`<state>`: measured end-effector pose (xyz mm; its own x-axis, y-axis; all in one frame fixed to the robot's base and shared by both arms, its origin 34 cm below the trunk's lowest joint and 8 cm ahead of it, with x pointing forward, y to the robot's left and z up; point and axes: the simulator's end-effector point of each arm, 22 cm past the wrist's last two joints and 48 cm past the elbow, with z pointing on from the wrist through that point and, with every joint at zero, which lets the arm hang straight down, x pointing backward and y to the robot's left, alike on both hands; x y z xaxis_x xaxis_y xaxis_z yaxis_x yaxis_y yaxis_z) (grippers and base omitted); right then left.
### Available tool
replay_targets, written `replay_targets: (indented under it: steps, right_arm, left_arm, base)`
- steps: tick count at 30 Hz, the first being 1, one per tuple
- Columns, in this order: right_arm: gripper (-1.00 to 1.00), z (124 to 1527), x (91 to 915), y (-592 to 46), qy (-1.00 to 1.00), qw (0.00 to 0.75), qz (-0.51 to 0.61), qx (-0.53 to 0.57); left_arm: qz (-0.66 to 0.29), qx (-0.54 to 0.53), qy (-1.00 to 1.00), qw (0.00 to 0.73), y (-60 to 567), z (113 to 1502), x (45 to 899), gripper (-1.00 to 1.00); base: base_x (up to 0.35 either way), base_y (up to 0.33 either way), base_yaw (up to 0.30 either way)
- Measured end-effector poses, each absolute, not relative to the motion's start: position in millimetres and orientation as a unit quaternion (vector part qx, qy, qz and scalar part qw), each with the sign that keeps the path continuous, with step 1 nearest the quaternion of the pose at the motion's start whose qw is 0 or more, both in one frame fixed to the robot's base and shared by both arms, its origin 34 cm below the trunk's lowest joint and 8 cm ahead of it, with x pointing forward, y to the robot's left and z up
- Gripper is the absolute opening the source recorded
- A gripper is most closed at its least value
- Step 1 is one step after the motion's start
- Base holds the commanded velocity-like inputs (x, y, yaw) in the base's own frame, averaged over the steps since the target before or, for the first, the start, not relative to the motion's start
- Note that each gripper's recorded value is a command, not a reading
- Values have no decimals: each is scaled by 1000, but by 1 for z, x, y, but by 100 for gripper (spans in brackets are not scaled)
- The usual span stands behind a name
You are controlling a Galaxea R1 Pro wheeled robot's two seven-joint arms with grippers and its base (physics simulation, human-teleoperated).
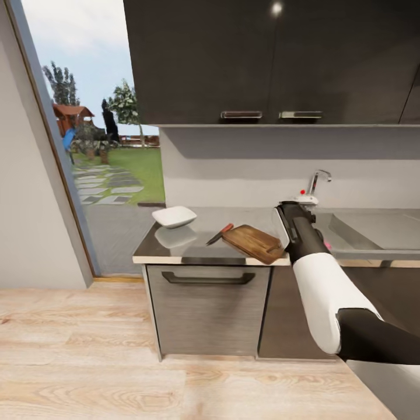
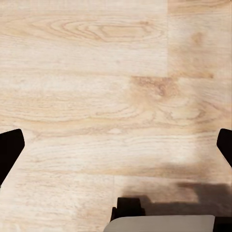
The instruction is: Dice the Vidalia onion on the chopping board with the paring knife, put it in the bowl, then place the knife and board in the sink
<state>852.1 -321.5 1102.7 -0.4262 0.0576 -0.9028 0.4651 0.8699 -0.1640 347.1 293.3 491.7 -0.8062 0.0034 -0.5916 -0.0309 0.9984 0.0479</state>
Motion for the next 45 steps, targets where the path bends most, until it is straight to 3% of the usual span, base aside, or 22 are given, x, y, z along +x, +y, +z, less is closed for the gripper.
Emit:
replay_targets:
  steps: [45]
  right_arm:
    - [100,1020,857,-337,857,443,-188,183]
  left_arm:
    - [28,-7,957,287,293,482,330,100]
  base:
    - [21,-7,0]
